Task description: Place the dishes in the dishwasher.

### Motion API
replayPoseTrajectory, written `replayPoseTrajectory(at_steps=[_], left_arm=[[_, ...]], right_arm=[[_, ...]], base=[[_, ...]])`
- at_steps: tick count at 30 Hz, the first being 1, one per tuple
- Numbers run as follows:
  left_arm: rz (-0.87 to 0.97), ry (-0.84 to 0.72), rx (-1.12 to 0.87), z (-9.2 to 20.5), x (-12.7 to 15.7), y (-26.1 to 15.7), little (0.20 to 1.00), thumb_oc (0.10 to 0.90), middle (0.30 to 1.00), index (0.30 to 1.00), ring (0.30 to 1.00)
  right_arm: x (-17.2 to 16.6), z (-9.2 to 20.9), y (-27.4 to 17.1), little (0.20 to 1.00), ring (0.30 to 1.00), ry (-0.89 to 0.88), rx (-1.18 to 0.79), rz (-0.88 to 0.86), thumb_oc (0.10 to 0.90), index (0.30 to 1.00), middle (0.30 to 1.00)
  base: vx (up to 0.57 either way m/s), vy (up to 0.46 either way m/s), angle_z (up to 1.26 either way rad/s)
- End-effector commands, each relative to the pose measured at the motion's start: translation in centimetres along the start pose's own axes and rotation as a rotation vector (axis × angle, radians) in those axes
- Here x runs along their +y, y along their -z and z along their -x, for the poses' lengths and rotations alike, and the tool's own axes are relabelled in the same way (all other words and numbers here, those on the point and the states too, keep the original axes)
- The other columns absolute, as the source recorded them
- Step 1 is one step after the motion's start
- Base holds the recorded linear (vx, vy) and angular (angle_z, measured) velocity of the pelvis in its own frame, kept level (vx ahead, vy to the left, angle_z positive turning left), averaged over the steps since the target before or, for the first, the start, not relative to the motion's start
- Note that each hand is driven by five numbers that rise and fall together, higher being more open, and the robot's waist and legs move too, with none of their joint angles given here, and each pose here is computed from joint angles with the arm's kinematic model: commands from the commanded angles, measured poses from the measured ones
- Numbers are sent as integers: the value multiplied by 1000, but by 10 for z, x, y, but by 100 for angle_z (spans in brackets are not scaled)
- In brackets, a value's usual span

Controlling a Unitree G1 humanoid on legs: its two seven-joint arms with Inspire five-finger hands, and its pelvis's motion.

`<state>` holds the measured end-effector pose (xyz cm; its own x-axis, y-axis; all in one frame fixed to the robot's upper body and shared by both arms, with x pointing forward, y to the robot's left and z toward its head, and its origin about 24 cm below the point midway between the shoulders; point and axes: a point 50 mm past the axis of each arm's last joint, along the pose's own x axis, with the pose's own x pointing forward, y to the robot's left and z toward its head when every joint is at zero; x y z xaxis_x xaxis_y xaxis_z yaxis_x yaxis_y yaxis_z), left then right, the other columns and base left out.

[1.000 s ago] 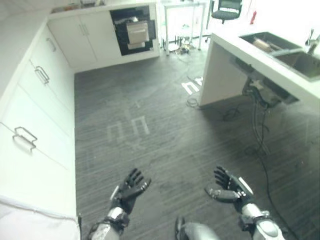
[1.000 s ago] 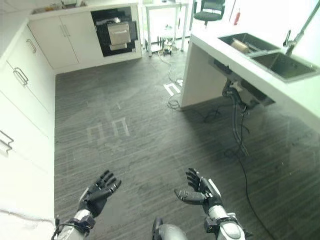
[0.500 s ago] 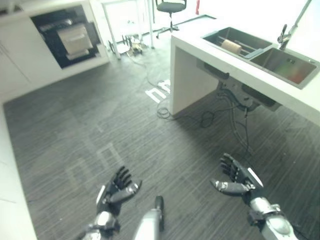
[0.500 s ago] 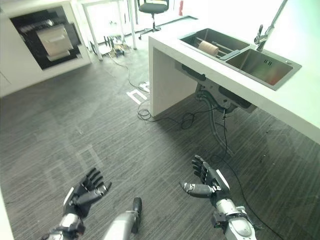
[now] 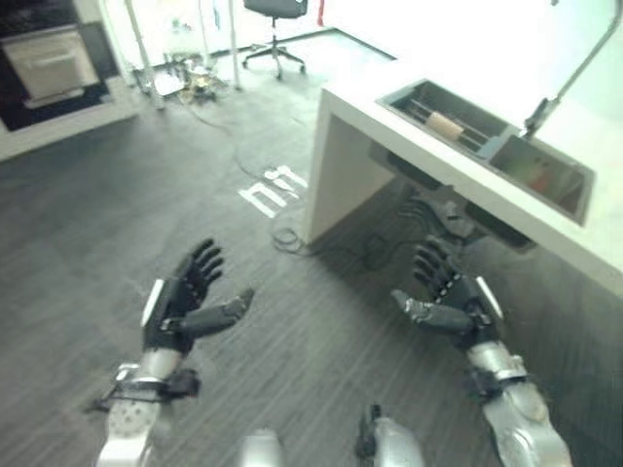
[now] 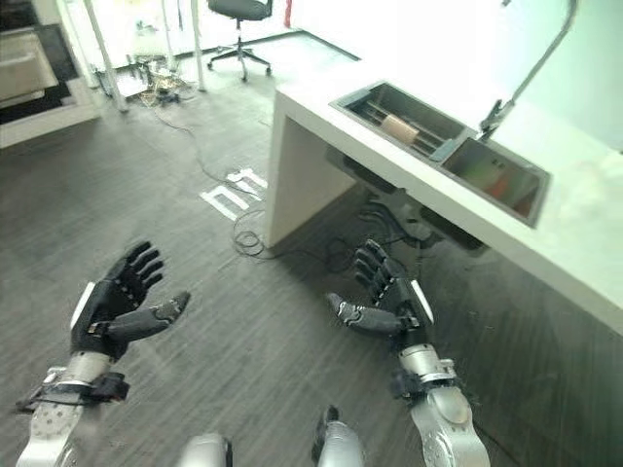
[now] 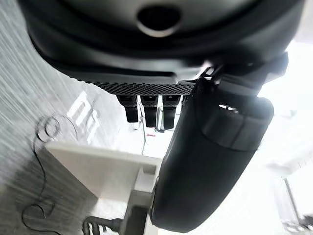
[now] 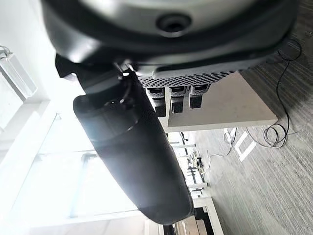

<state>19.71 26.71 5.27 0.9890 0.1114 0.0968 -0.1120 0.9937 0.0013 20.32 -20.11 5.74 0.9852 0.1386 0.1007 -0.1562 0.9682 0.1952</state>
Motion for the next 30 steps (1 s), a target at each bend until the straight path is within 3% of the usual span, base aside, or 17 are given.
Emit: replayPoseTrajectory(at_steps=[1,8,13,24,30], left_arm=[[5,155,-333,-15,-37,-55,900,800,900,900,900],[108,114,-364,-23,-44,-59,900,800,900,900,900],[111,120,-452,-16,-48,-66,900,800,900,900,900],[90,152,-618,-9,-34,-98,900,800,900,900,900],[109,213,-735,-13,-33,-119,900,800,900,900,900]], right_arm=[[-15,-13,-46,900,900,31,-236,65,800,900,900],[-16,-22,-63,900,900,33,-294,166,800,900,900],[-13,-26,-80,900,900,-18,-354,235,800,900,900],[1,-30,-101,900,900,-96,-420,277,800,900,900],[-6,-19,-98,900,900,-11,-421,248,800,900,900]], base=[[387,-224,-25],[395,-215,-7],[428,-264,-101],[375,231,-121],[267,229,62]])
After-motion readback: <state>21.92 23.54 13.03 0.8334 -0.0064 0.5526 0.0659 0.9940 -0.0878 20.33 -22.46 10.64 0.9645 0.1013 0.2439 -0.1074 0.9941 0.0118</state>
